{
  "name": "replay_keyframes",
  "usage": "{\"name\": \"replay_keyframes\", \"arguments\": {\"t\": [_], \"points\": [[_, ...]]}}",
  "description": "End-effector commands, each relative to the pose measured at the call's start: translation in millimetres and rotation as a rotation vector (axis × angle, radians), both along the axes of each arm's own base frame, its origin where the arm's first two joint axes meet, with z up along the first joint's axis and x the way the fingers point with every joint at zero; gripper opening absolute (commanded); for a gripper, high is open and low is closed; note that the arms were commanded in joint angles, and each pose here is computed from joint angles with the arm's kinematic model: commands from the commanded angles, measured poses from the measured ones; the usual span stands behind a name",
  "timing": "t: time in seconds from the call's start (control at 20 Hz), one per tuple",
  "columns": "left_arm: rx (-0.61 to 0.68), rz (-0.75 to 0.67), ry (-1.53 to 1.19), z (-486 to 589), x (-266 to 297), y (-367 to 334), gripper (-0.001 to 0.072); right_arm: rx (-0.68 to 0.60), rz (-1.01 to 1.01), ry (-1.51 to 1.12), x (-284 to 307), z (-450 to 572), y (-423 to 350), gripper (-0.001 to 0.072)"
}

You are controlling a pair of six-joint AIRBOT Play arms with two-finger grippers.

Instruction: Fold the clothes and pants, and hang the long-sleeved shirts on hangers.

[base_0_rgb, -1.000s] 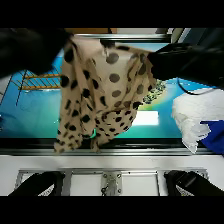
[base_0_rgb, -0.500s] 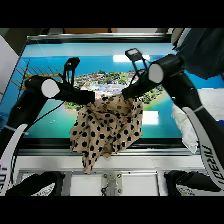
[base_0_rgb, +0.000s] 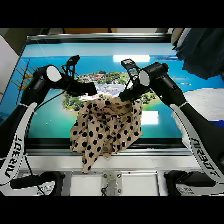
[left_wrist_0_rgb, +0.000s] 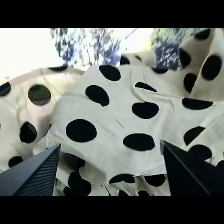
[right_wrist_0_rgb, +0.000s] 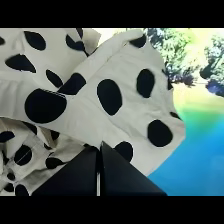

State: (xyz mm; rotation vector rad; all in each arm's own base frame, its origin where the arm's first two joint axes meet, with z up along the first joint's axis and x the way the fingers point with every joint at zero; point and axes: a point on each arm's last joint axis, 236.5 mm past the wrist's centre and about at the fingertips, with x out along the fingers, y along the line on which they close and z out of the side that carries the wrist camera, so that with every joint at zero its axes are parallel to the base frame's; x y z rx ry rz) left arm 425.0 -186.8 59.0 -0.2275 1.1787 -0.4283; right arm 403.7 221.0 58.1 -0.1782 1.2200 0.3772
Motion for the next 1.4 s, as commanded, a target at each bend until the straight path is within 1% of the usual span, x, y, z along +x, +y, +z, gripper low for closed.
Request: {"name": "replay_keyframes", "arguments": {"t": [0.0, 0.15, 0.25, 0.3, 0.45, 0.55, 0.7, 0.95, 1.1, 1.35], "points": [[-0.017, -0.016, -0.068, 28.2, -2.2, -0.9, 0.0675, 0.088, -0.094, -0.026, 9.7, 19.8, -1.2, 0.0007], [-0.013, -0.093, -0.050, 15.1, -49.5, -26.3, 0.0675, 0.215, -0.164, -0.034, 21.4, 42.6, 1.8, 0.0006], [-0.016, -0.121, -0.052, -3.9, -76.9, -49.3, 0.0675, 0.263, -0.173, -0.038, 24.2, 50.1, 6.8, 0.0006], [0.010, -0.125, -0.059, -18.6, -85.8, -58.2, 0.0675, 0.264, -0.171, -0.037, 23.7, 50.3, 7.7, 0.0006], [0.163, -0.123, -0.058, -66.0, -94.4, -61.8, 0.0675, 0.286, -0.167, -0.027, 21.1, 52.5, 12.6, 0.0006], [0.233, -0.106, -0.058, -88.6, -81.7, -62.4, 0.0675, 0.306, -0.164, -0.021, 18.6, 55.5, 16.5, 0.0006], [0.276, -0.045, -0.064, -104.2, -49.3, -60.2, 0.0675, 0.326, -0.158, -0.015, 13.7, 61.8, 19.6, 0.0006], [0.265, 0.061, -0.044, -109.7, -3.9, -46.0, 0.0675, 0.332, -0.152, -0.029, 7.7, 74.0, 17.3, 0.0006], [0.283, 0.080, -0.014, -116.0, 1.4, -36.2, 0.0675, 0.333, -0.148, -0.035, 6.8, 76.9, 16.9, 0.0006], [0.319, 0.072, -0.021, -121.6, 2.2, -28.4, 0.0673, 0.334, -0.148, -0.035, 6.8, 76.8, 17.0, 0.0007]]}}
